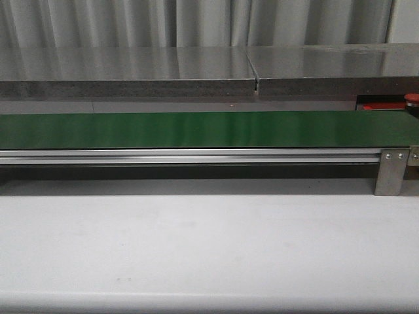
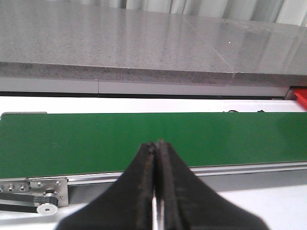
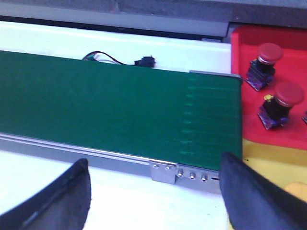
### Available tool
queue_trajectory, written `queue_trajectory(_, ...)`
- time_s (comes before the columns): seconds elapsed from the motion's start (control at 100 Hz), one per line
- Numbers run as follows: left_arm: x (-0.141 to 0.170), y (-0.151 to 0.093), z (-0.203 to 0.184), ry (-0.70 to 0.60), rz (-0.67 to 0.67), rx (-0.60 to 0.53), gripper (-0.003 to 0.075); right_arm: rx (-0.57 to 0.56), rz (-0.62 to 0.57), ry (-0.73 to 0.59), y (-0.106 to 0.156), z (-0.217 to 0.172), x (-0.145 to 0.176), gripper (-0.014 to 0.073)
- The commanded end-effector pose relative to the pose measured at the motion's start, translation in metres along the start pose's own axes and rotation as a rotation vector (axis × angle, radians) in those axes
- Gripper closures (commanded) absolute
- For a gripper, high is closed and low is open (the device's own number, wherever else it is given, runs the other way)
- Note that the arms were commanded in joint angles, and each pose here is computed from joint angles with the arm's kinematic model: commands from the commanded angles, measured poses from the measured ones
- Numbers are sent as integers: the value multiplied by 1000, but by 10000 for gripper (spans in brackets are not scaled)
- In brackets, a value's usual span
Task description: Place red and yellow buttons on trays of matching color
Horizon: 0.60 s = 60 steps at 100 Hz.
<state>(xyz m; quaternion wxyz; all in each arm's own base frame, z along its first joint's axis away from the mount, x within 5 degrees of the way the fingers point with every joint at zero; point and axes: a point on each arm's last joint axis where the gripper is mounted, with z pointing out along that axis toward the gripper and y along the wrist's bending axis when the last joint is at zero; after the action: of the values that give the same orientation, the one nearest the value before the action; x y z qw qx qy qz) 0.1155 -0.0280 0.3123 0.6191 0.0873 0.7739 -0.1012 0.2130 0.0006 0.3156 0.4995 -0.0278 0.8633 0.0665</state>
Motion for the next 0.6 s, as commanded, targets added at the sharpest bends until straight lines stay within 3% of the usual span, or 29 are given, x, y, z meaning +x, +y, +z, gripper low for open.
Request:
queue_trajectory(0.0, -15, 1, -2, -87, -15, -22, 739, 3, -41, -125, 7, -18, -19, 43)
queue_trajectory(0.12, -15, 1, -2, -87, -15, -22, 739, -5, -62, -166, 12, -34, -21, 86)
queue_trajectory(0.22, -15, 1, -2, -87, -15, -22, 739, -10, -79, -189, 15, -45, -21, 201)
queue_trajectory(0.47, -15, 1, -2, -87, -15, -22, 739, -34, -86, -166, 18, -50, -18, 707)
queue_trajectory(0.59, -15, 1, -2, -87, -15, -22, 739, -29, -85, -173, 17, -50, -19, 713)
